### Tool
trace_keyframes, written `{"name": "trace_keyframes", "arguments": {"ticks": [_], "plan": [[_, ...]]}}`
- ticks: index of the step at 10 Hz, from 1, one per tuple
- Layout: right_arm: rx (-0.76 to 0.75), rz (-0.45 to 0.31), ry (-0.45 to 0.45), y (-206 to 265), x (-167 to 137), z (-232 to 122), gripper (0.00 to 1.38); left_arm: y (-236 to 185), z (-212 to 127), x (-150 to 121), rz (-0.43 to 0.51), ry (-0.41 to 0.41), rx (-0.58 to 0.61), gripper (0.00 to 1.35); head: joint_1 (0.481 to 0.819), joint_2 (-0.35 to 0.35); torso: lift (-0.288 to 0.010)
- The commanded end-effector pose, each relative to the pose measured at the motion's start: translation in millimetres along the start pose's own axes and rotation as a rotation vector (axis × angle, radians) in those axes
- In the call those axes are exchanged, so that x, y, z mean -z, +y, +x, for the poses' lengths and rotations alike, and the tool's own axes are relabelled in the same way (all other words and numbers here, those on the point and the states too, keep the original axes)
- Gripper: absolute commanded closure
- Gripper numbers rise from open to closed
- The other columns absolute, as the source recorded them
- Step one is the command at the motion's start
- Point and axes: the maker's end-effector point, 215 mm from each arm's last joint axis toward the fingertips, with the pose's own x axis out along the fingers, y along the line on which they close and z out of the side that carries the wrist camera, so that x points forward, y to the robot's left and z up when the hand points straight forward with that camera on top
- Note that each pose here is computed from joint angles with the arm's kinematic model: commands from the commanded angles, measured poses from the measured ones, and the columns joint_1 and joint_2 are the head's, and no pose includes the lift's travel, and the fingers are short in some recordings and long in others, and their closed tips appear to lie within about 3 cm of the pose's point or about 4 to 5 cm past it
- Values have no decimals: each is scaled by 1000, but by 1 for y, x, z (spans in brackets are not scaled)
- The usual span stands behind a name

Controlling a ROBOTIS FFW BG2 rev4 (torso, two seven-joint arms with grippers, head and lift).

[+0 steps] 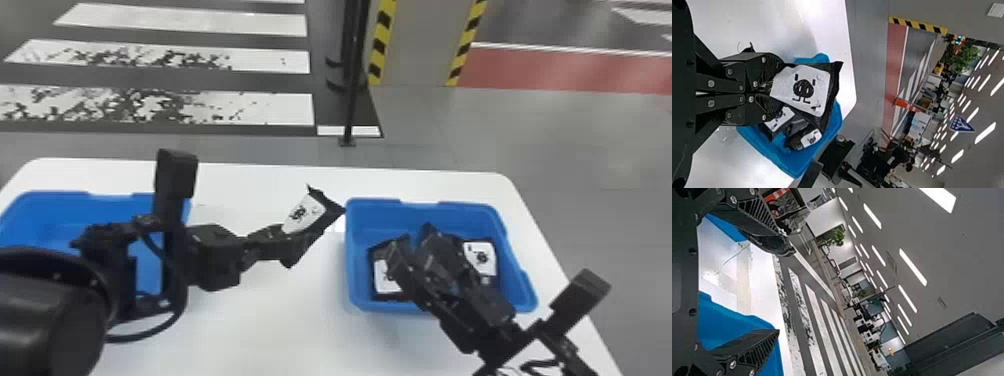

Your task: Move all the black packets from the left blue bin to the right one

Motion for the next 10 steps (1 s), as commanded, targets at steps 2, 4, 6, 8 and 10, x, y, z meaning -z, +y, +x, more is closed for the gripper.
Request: {"name": "trace_keyframes", "arguments": {"ticks": [2,4,6,8,10], "plan": [[-40,17,13,7,1,22,154,-40,19,0,1,8,106,1208,695,-148,-146],[-71,46,16,18,4,34,154,-61,27,1,1,18,163,1208,695,-165,-146],[-76,54,13,19,5,38,374,-74,35,4,-6,29,201,1208,695,-174,-146],[-67,47,-15,15,0,38,1243,-77,36,5,-10,31,212,1208,695,-185,-146],[-71,49,-19,18,0,38,1276,-77,36,4,-9,28,211,1208,695,-195,-146]]}}
